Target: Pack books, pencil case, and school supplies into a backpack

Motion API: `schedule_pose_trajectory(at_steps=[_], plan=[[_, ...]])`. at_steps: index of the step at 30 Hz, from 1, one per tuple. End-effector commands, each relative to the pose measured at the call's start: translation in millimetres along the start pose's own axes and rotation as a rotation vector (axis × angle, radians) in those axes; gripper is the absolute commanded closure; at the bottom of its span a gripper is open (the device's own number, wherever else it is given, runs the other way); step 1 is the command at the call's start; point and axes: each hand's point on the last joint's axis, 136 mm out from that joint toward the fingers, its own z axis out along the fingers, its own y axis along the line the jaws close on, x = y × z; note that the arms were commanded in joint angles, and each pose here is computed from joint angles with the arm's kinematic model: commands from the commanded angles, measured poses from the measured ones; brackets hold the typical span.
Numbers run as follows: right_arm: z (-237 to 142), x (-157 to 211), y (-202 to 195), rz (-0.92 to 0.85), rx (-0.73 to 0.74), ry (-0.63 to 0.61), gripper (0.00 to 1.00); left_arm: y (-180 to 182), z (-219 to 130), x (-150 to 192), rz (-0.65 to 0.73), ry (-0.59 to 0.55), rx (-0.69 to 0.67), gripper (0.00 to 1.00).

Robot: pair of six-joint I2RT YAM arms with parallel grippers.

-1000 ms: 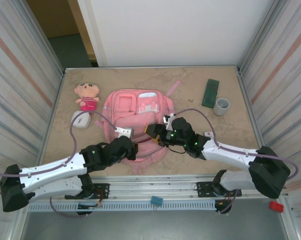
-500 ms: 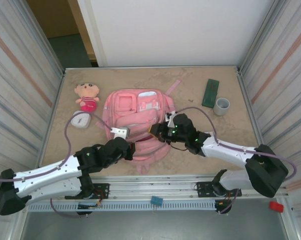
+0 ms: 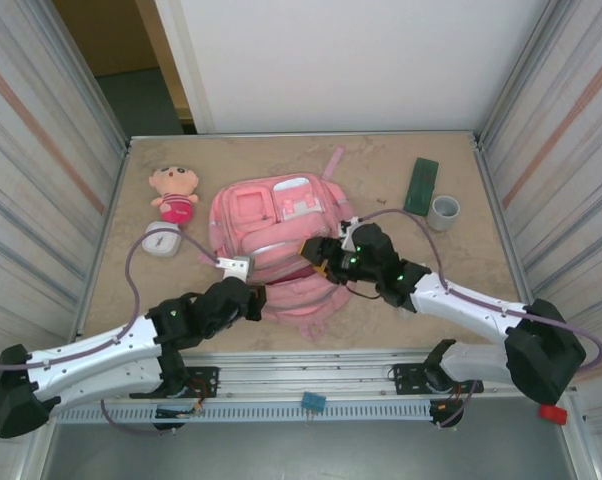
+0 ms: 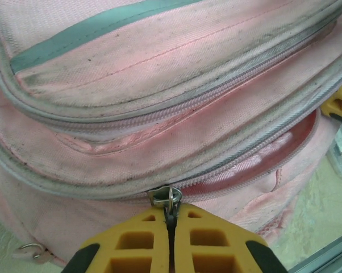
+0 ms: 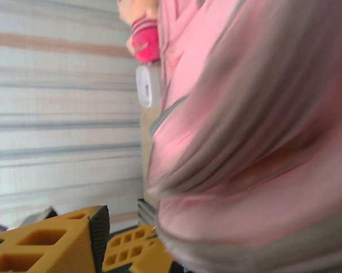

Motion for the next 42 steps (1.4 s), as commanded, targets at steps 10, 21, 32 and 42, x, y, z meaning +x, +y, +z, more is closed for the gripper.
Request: schedule_pose_trajectory(at_steps=[10,21,32,42], plan=[[22,-5,-6,-0.002,0.017,-0.057,0.79,-14,-4,-23,-0.017,-0.067,0.044,1.0],[-23,-50,-14,-0.016,0.066,-0.066,0.72,-9,0,-16,0.013,-0.087,0.051,1.0],[24,-2,2,0.023,0.009,-0.079,0.38,-36,6,-37,0.059,-0.136,0.135,1.0],[40,6,2,-0.04,0.044,-0.083,0.83,0,1,-35,0.025,-0.157,0.02,1.0]])
